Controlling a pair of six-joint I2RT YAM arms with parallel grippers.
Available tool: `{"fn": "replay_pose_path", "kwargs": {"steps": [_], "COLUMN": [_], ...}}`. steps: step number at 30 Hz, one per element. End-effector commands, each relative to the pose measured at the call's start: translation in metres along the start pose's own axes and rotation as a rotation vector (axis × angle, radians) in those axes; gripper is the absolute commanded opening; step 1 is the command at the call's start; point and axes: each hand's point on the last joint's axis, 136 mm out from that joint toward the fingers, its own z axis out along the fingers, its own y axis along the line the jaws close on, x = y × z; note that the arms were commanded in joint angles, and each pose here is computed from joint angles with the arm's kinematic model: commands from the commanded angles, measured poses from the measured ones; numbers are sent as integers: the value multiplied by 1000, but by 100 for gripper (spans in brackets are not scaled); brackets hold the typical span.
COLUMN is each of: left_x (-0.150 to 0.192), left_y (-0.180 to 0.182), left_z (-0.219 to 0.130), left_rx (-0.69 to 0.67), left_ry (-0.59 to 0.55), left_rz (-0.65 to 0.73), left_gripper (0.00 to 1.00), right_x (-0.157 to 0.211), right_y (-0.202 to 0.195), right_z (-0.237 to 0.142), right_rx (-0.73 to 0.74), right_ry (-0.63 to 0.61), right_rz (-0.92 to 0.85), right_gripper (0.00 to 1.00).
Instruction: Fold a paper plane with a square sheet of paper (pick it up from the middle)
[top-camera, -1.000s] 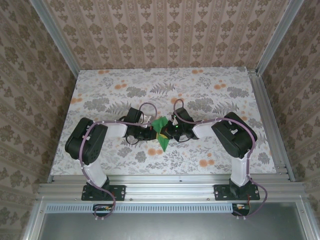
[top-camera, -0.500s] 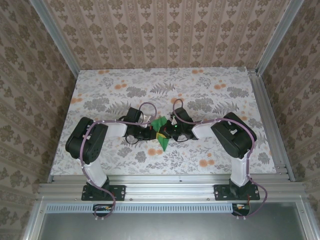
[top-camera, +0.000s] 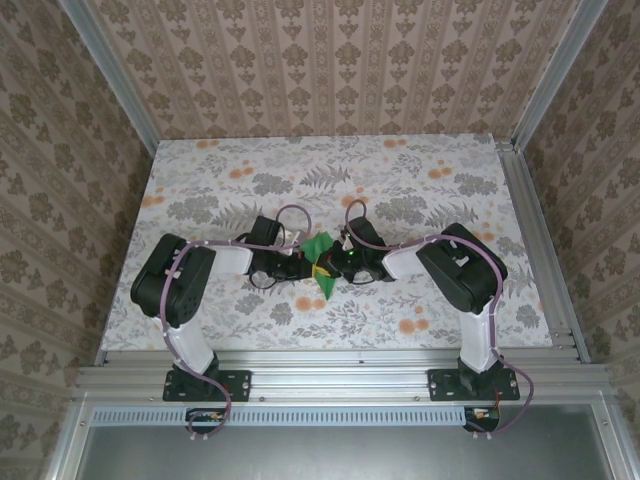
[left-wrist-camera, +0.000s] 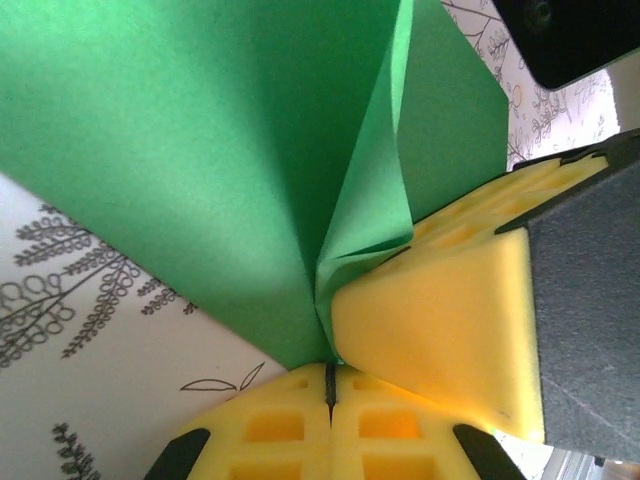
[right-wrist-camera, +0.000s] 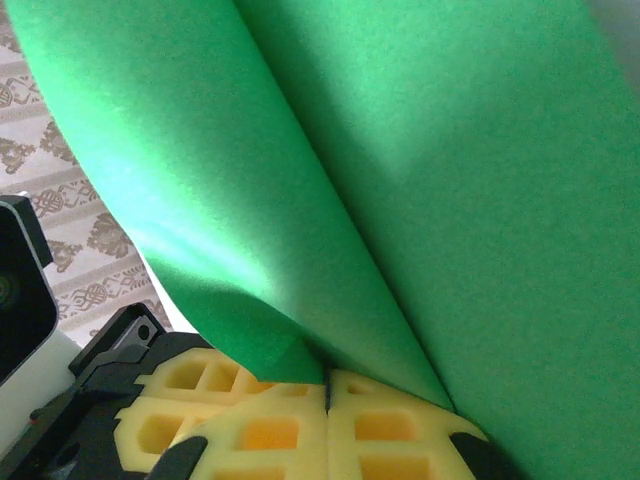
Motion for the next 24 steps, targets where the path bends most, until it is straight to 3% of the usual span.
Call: {"fn": "replay_pose_path", "kwargs": {"steps": [1, 18, 24], "left_x": [1, -18, -26], "left_y": [5, -26, -35], "left_z": [10, -26, -45], "left_rx": [-4, 33, 4], "left_ry": [-20, -122, -156], "left_rz": [35, 83, 116], "left_gripper": [0, 0, 6], "right_x": [10, 15, 17], "right_y": [-14, -45, -53], "right_z": [10, 12, 12], "right_rx": [19, 111, 142], "right_ry": [28, 42, 49], "right_rz": [21, 18, 11], "right_gripper": [0, 0, 3]}}
